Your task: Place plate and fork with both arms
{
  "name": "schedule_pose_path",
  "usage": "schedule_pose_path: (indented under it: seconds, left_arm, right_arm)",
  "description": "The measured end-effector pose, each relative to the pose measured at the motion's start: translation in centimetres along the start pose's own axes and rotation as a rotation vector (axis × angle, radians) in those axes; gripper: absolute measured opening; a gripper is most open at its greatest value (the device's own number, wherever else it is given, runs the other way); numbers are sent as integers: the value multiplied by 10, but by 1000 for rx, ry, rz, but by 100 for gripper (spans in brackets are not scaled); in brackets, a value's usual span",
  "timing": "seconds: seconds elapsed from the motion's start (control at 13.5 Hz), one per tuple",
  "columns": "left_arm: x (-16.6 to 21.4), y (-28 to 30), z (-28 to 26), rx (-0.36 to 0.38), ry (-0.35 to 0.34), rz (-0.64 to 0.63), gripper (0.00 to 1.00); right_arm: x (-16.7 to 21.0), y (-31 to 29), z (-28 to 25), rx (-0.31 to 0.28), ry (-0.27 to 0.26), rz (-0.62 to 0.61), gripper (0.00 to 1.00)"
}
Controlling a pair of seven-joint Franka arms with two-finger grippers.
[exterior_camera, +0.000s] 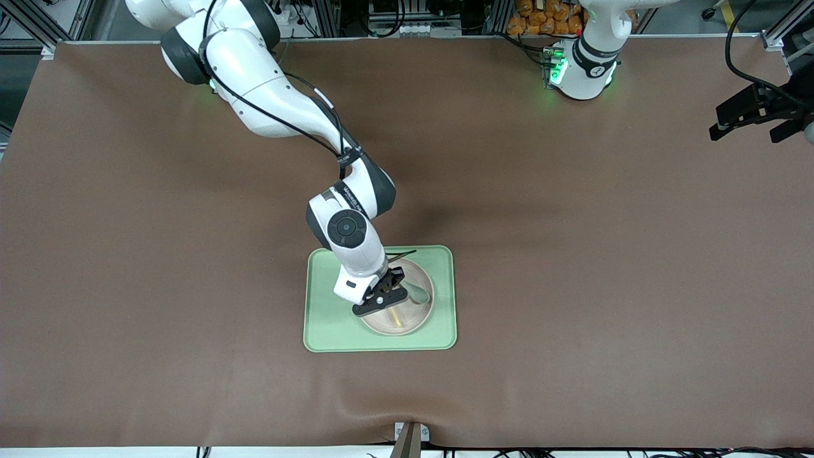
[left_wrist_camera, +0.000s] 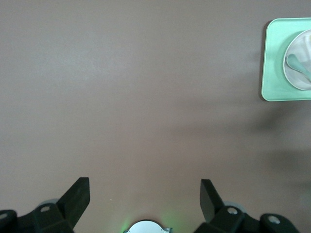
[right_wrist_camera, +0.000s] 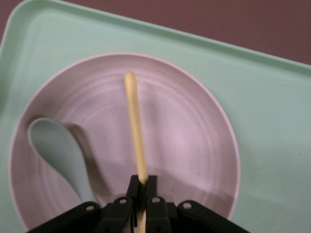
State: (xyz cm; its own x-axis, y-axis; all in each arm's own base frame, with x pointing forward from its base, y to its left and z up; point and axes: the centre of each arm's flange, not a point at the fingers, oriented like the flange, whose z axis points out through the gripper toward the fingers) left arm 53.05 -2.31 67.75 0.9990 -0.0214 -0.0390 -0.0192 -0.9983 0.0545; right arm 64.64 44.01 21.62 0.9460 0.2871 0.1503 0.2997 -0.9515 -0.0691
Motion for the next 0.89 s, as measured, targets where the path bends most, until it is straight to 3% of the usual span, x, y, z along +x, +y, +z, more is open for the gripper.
schedule_pose_path:
  seconds: [0.3,0.52,0.89]
  left_arm:
    - [9,-5,14,-2,-25,-9,100]
    - [33,7,40,-7,-32,15,100]
    - [86,90,106,-23,20,53,100]
  right_arm:
    - [11,26,-34,34,-41,84,8]
    - [23,79,-50,46,-52,172,8]
    - [7,138,-10,44,-66,254,8]
